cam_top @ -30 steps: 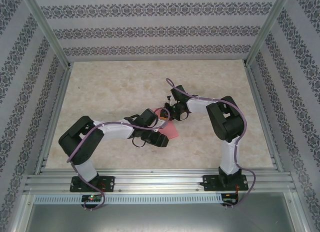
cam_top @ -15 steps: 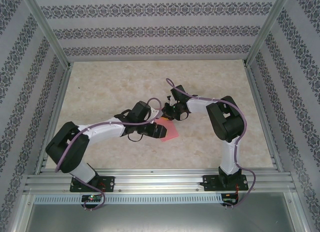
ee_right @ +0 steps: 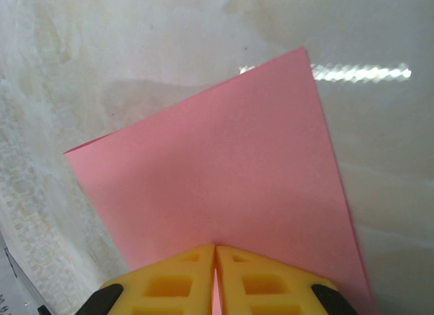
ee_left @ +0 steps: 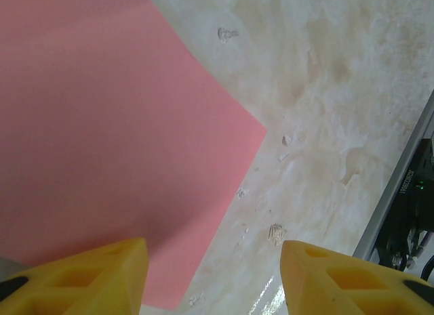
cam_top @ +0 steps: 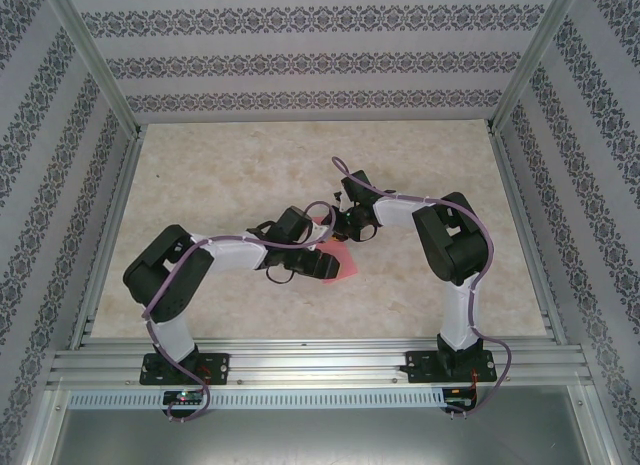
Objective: Fold a paper plane with a square sheet of paper (fold left side to right side)
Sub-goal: First fold the square sheet of paper in half at the center of the table, then hold the square sheet of paper at the center of the table.
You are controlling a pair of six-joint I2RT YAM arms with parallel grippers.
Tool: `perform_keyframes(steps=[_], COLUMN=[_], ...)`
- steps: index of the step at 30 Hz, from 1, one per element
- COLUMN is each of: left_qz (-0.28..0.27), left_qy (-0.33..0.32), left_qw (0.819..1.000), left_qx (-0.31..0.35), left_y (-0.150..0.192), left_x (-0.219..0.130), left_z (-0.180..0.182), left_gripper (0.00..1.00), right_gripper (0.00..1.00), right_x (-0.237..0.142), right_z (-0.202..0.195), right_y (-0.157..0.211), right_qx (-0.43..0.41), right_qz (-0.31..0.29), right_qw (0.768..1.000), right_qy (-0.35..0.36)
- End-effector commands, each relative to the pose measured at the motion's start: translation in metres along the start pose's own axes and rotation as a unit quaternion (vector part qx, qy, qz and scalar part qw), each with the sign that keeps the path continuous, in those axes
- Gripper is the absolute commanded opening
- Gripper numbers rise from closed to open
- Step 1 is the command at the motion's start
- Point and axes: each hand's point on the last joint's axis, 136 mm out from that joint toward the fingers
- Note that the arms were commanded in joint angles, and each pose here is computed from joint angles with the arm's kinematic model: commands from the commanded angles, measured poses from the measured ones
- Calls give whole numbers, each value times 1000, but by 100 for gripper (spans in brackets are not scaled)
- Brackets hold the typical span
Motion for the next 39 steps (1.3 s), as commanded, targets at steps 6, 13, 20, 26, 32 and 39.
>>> perform_keyframes(steps=[6,13,20,26,32,39], left_qz=[33,49,47,36,-21,-59], left_qy=[7,2,5,15,39,40], left_qw=[999,998,999,999,998,997], left_qx=[32,28,19,24,34,20], left_y=[12,29,46,49,20,-14], left_x=[14,13,5,-2,-30,-38], left_z=[-11,-8,-7,-13,-37,-33], left_gripper=[55,55,55,56,57,59], right_gripper=[12,12,12,12,12,12], right_x=[13,12,13,13,11,9], right_z=[-29,-31,-33,-32,-25,-20], right_y=[10,11,12,12,10,6], right_qx=[10,11,13,13,7,5], right_qz=[11,12,12,12,8,2], right_qw=[999,999,999,999,999,999], right_qy=[48,49,49,47,40,33])
Point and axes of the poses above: each hand's point on the last joint's axis, 136 mm out from that joint toward the fingers, its own x axis out along the fingers, its own z axis along the line the jaws close on, y = z × x, and after that the axes turned 3 degrees about -x, right-handed
